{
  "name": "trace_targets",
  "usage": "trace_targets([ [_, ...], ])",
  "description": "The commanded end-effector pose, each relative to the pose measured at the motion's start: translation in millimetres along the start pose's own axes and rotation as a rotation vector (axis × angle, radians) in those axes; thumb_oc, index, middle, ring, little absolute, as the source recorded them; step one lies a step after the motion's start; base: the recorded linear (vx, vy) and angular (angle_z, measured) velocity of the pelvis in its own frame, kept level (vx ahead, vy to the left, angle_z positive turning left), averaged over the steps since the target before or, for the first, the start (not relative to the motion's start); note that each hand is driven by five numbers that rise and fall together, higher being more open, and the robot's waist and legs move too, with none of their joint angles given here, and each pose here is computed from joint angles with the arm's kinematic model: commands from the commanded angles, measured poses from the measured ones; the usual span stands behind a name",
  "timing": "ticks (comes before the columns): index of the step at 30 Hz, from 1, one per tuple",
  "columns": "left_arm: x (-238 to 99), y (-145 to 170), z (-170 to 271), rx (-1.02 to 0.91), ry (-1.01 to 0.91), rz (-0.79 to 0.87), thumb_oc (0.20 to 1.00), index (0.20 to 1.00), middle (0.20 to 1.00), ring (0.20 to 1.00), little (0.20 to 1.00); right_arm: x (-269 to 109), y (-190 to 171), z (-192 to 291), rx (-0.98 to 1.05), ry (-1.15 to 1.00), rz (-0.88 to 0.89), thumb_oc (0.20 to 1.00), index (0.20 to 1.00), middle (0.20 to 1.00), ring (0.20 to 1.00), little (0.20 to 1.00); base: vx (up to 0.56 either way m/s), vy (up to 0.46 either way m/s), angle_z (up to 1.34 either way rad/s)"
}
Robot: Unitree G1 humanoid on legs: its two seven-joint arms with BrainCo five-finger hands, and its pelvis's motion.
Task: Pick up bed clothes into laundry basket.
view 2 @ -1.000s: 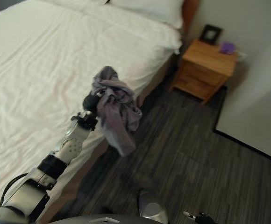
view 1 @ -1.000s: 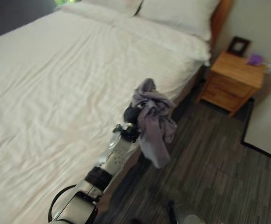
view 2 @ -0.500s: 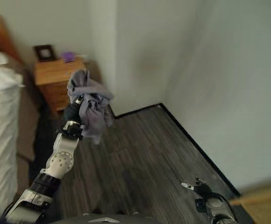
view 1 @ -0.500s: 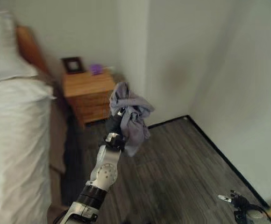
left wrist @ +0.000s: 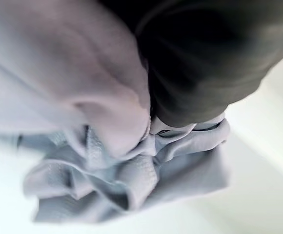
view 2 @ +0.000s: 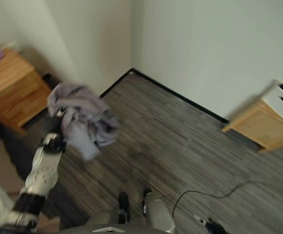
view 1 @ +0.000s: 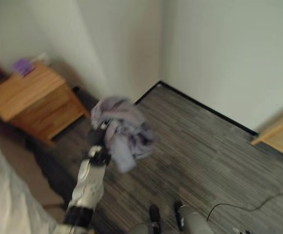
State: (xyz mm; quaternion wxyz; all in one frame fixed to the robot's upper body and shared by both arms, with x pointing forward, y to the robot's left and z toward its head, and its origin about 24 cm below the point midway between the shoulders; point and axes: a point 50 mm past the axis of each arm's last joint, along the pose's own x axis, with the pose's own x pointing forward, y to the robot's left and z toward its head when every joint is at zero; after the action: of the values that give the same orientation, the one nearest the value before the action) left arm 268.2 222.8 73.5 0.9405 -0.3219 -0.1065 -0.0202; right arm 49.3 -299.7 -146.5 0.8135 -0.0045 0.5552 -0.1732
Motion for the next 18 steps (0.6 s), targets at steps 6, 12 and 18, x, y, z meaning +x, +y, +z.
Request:
trace_targets([
  [6, 17.8, -25.0, 23.5, 0.049, -0.097, -0.138, 0.2, 0.2, 0.2, 0.2, 0.2, 2.4, 2.3, 37.4, -0.08, -0.145, 0.034, 1.0, 1.0, 1.0, 1.0, 1.0, -0.12, -0.127, -1.13],
  [12, 22.0, -36.5, 11.7, 0.027, -0.044, -0.191, 0.2, 0.2, 0.2, 0.2, 0.2, 1.8, -5.5, 53.3, -0.138, -0.185, 0.028, 1.0, 1.0, 1.0, 1.0, 1.0, -0.09, -0.08, -0.21],
  [18, 17.8, 10.3, -10.9, 0.467, 0.068, 0.068, 0.2, 0.2, 0.2, 0.2, 0.2, -10.8, -47.5, 35.9, 0.734, -0.34, -0.116, 1.0, 1.0, 1.0, 1.0, 1.0, 0.09, -0.095, -0.08],
])
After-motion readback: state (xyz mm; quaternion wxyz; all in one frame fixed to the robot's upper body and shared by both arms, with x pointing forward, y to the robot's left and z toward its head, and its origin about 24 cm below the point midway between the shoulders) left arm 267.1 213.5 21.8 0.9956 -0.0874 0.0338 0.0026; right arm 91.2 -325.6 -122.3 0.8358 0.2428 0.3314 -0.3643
